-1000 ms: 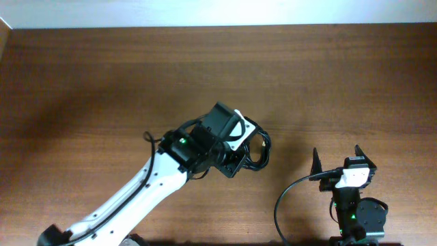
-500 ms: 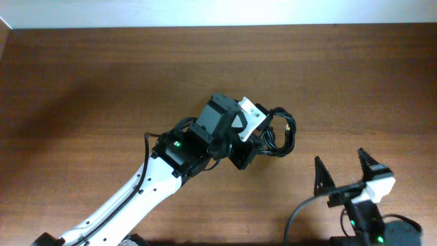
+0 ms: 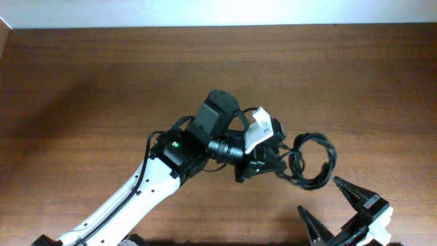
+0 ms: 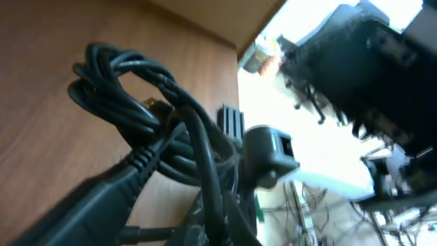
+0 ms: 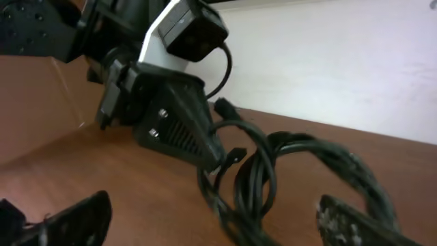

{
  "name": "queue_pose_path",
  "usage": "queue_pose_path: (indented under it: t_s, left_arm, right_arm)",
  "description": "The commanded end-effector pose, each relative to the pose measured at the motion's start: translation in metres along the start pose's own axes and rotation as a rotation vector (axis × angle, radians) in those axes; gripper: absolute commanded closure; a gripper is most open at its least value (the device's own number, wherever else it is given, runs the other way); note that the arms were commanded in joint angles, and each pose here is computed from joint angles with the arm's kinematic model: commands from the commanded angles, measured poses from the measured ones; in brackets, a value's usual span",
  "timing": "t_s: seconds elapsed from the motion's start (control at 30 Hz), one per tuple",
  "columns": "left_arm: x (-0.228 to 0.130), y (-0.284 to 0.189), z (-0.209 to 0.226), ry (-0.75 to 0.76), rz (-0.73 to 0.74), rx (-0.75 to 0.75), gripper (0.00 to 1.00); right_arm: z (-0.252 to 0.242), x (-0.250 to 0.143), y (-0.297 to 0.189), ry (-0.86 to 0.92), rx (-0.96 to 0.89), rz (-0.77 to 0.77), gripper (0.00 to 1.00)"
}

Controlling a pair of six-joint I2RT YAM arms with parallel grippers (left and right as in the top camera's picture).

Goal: Untangle cables
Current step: 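Lift the grasped cable bundle with the left gripper toward the right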

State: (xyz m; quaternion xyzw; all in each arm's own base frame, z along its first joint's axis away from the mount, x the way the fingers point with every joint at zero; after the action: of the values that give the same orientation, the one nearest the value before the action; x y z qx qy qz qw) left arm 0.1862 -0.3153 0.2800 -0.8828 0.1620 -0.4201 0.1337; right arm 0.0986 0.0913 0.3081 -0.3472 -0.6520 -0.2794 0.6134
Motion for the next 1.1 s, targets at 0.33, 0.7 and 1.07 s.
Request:
queue_pose_path:
  t_s: [0.33,0.7,1.07]
  left_arm:
    - [-0.011,-0.049,-0.038,0.450,-0.056,-0.225,1.00]
    - [-0.020,-0.048,-0.076,0.561,-0.098,-0.446,1.00]
    - [-0.022,-0.032,-0.079,0.661,-0.067,-0.418,1.00]
  right_arm:
    - [-0.003,-0.004,0.000,0.020,-0.021,0.024,0.07]
    - [0.009,-0.005,0.000,0.027,0.060,0.021,0.02]
    - [0.015,-0.004,0.000,0.017,0.096,0.015,0.21]
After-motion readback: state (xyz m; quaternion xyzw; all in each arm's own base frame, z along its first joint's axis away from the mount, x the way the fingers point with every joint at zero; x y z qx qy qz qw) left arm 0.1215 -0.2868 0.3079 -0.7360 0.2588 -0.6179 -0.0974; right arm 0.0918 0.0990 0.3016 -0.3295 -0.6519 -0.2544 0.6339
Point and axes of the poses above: each gripper's point midway between its finger pads, its own y axis out along the fingers, its own z axis along the line the jaws close on, x = y × z, the point moved 2 cm from there along -y, back along the fingers, and after that the axes turned 13 degrees about -y, right-handed, at the moved point
